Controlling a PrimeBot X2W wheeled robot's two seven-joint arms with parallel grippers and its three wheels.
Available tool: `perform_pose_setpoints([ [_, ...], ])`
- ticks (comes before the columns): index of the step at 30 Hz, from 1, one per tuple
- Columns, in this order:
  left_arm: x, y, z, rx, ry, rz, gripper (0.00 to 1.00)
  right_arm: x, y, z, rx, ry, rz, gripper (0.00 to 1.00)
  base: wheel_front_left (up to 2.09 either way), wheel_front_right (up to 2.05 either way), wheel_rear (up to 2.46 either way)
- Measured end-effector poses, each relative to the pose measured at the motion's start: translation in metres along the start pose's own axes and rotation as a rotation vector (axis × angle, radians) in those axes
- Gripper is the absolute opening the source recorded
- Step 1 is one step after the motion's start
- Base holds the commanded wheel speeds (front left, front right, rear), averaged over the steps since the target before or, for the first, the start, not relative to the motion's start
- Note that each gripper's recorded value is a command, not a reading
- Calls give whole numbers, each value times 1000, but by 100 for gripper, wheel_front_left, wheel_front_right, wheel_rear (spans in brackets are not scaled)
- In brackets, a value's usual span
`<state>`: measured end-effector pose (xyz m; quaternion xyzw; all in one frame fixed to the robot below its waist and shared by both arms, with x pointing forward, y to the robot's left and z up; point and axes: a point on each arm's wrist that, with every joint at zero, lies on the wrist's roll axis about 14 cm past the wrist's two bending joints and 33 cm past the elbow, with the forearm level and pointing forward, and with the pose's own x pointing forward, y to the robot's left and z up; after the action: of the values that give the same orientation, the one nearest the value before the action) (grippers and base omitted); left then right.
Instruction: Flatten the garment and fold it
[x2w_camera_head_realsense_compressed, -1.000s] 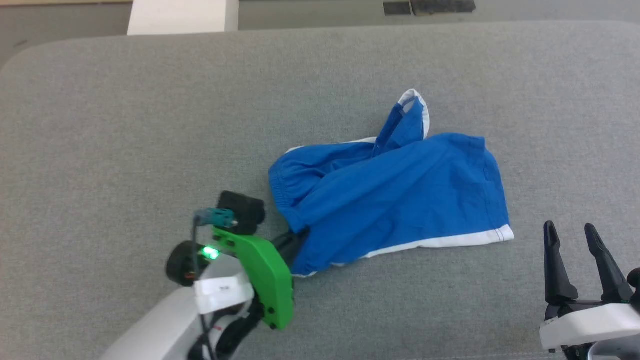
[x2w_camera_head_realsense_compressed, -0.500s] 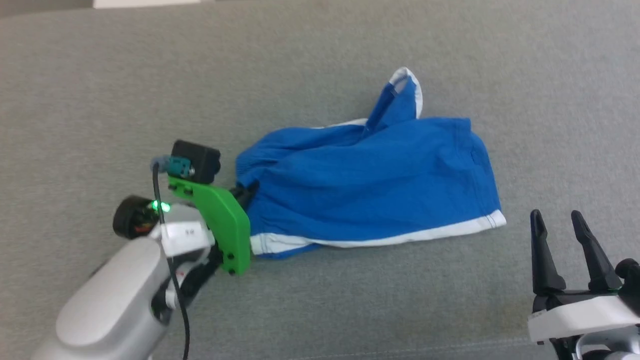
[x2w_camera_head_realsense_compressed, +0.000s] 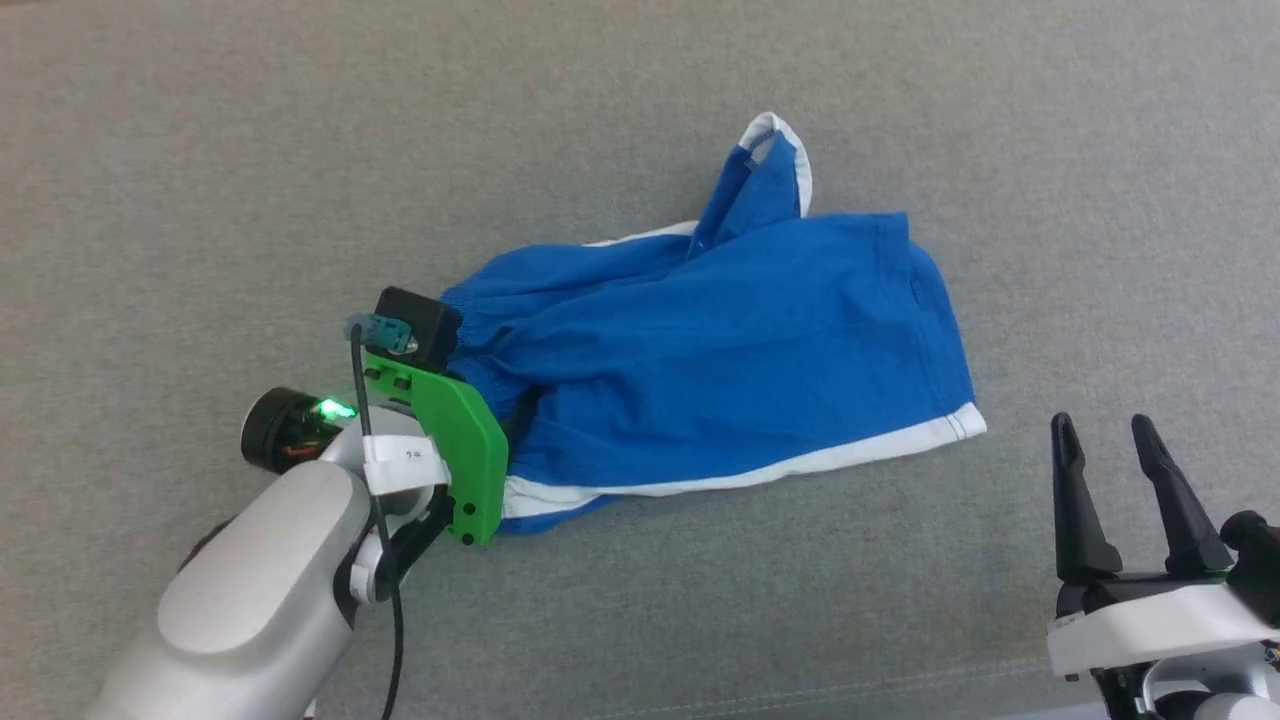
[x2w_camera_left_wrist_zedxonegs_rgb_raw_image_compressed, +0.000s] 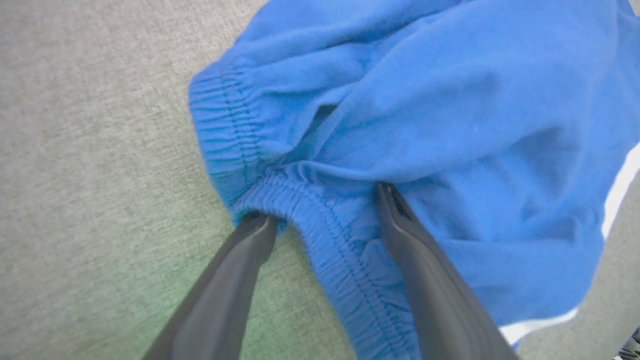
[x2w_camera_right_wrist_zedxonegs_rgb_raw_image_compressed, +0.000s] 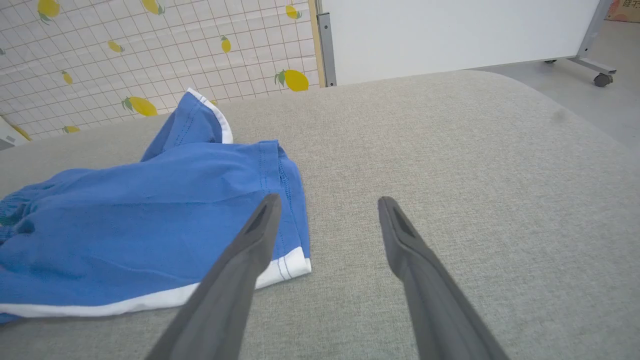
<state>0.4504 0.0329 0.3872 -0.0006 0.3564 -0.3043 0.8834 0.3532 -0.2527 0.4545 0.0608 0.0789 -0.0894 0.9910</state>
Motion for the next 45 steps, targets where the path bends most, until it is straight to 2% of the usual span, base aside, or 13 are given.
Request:
perform_pose_setpoints([
  [4, -13, 8, 8, -21, -61, 63, 100, 1, 2, 9, -6, -18, 11, 100, 0, 0, 0],
  [10, -50, 17, 31, -56, -241, 174, 100, 1, 8, 30, -9, -66, 35, 100, 0, 0, 0],
  [14, -74, 18, 31, -88, -304, 226, 100, 3, 16, 40, -6, -91, 63, 100, 0, 0, 0],
  [20, -89, -6, -1, -149, -224, 188, 100, 5, 30, 43, -2, -96, 104, 100, 0, 0, 0],
  [26, -84, -32, -27, -194, -117, 111, 100, 6, 31, 36, -2, -77, 106, 100, 0, 0, 0],
  [43, -57, -37, -57, -227, -13, 72, 100, 10, 20, 17, -13, -14, 71, 100, 0, 0, 0],
  [44, -55, -39, -58, -225, -9, 60, 31, 11, 20, 15, -14, -11, 70, 100, 0, 0, 0],
  [45, -55, -40, -58, -222, -8, 53, 0, 11, 19, 15, -14, -8, 68, 100, 0, 0, 0],
])
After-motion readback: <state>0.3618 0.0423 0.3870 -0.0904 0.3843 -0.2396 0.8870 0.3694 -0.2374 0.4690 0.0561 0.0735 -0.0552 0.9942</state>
